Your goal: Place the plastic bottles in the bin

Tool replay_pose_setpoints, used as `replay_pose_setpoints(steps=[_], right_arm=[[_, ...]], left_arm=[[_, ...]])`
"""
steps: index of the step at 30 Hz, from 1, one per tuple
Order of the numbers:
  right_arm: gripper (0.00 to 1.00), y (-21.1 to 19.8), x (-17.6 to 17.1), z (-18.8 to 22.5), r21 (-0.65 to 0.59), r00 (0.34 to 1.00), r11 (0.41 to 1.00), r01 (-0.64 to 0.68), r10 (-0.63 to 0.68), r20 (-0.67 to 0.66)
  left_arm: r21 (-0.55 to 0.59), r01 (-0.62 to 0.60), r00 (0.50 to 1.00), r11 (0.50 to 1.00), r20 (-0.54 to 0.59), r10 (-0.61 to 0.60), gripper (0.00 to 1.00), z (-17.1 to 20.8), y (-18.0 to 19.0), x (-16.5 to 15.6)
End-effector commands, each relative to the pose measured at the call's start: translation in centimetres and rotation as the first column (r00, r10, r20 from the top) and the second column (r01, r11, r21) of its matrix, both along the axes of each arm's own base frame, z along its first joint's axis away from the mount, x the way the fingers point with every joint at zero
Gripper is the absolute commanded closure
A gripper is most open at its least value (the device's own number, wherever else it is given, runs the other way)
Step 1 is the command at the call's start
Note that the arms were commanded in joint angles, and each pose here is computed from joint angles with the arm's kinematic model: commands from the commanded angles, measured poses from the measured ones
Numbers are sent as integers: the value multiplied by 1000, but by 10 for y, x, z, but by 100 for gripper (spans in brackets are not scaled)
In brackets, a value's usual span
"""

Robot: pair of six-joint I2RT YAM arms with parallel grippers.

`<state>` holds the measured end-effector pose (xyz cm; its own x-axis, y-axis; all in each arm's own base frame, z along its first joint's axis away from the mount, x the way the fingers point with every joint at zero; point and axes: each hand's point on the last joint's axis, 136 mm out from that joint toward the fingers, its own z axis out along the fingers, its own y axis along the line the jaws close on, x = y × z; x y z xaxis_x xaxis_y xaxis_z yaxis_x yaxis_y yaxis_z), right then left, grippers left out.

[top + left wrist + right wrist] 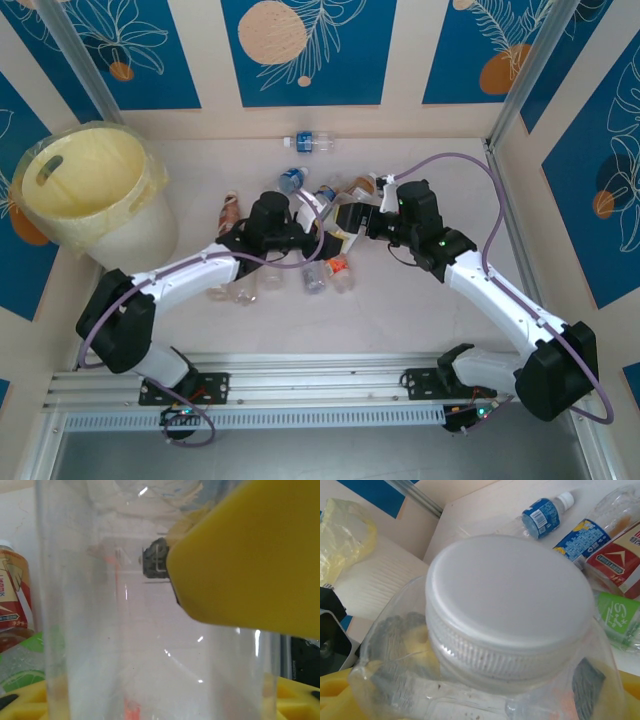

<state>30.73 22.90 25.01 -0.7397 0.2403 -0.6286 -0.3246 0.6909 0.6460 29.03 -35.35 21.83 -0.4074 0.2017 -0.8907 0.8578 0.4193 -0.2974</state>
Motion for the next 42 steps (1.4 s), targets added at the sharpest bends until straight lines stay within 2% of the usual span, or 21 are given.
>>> replay_pose_setpoints(steps=[1, 6, 11, 14, 17, 23, 26, 28, 31, 35, 37, 39, 42], right_arm=[[23, 21, -13, 38, 130, 991, 984, -120, 111, 73], [13, 19, -14, 47, 161, 990, 981, -113, 98, 97], [0, 10, -14, 56, 169, 991, 983, -75, 54, 125], [0, 3, -16, 67, 174, 981, 983, -61, 27, 192], [1, -8, -20, 77, 179, 964, 984, -25, -23, 263], [0, -42, -23, 82, 148, 913, 983, 111, -160, 375], [0, -63, -22, 75, 137, 889, 966, 219, -255, 379], [0, -68, -27, 78, 149, 871, 964, 221, -264, 415], [0, -72, -33, 81, 167, 847, 961, 219, -272, 456], [0, -77, -32, 76, 132, 851, 960, 245, -279, 446], [1, -75, -30, 73, 134, 854, 960, 244, -279, 440], [0, -73, -28, 73, 142, 855, 961, 239, -278, 438], [0, -67, -24, 72, 146, 863, 964, 221, -263, 431]], left_arm=[[-13, -35, 998, 999, 55, 35, 49, 8, 6, 2], [-23, -20, 998, 1000, 57, 21, 59, 8, 7, -3], [1, -72, 996, 997, 45, 72, 70, 1, 13, 4], [29, -119, 992, 993, 44, 117, 92, -3, 18, 11], [58, -153, 988, 987, 46, 150, 100, -6, 24, 17], [112, -290, 956, 951, 78, 282, 100, -1, 45, 35], [123, -386, 921, 914, 116, 373, 100, 14, 64, 46], [113, -418, 904, 901, 147, 401, 100, 27, 74, 50], [106, -517, 845, 850, 220, 487, 100, 56, 100, 59], [92, -696, 694, 712, 340, 635, 100, 113, 149, 68], [83, -722, 656, 687, 397, 642, 100, 141, 163, 66], [55, -778, 577, 625, 454, 679, 100, 170, 184, 66], [-8, -882, 399, 471, 522, 754, 100, 211, 227, 69]])
